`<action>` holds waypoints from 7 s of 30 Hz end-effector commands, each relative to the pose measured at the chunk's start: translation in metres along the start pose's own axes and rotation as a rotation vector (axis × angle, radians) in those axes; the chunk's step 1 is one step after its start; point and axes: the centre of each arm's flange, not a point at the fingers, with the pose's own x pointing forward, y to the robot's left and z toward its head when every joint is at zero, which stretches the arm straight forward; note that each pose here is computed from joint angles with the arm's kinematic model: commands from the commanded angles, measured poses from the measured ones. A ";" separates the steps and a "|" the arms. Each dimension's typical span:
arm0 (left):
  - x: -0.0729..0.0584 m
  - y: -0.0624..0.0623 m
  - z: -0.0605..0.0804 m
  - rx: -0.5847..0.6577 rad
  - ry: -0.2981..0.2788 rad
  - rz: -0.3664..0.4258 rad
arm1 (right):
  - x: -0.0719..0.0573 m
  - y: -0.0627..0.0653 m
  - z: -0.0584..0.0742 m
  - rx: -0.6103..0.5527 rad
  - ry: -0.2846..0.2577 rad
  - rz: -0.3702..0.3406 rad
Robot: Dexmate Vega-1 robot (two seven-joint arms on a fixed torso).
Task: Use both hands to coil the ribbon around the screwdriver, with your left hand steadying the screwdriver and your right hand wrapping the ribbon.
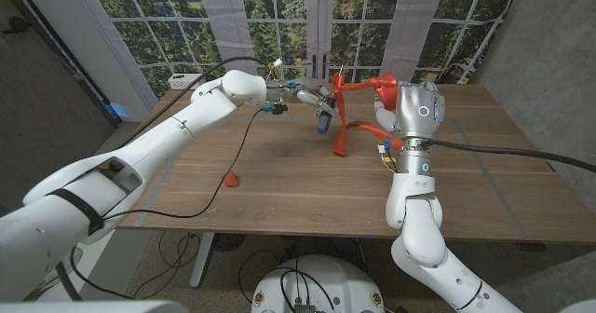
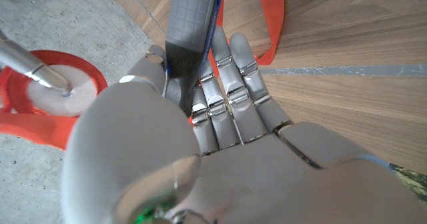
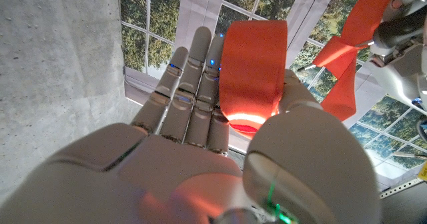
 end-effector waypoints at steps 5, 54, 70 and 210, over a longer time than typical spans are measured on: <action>-0.002 0.011 0.020 0.102 0.036 -0.129 | -0.024 0.029 -0.039 -0.061 0.104 0.094; -0.013 0.026 0.017 0.299 0.213 -0.244 | -0.034 0.082 -0.060 -0.091 0.120 0.269; -0.013 0.012 -0.002 0.405 0.385 -0.255 | -0.016 0.096 -0.050 -0.095 -0.043 0.587; -0.125 -0.042 -0.109 -0.369 -0.391 0.790 | 0.071 0.101 -0.068 1.337 0.032 0.489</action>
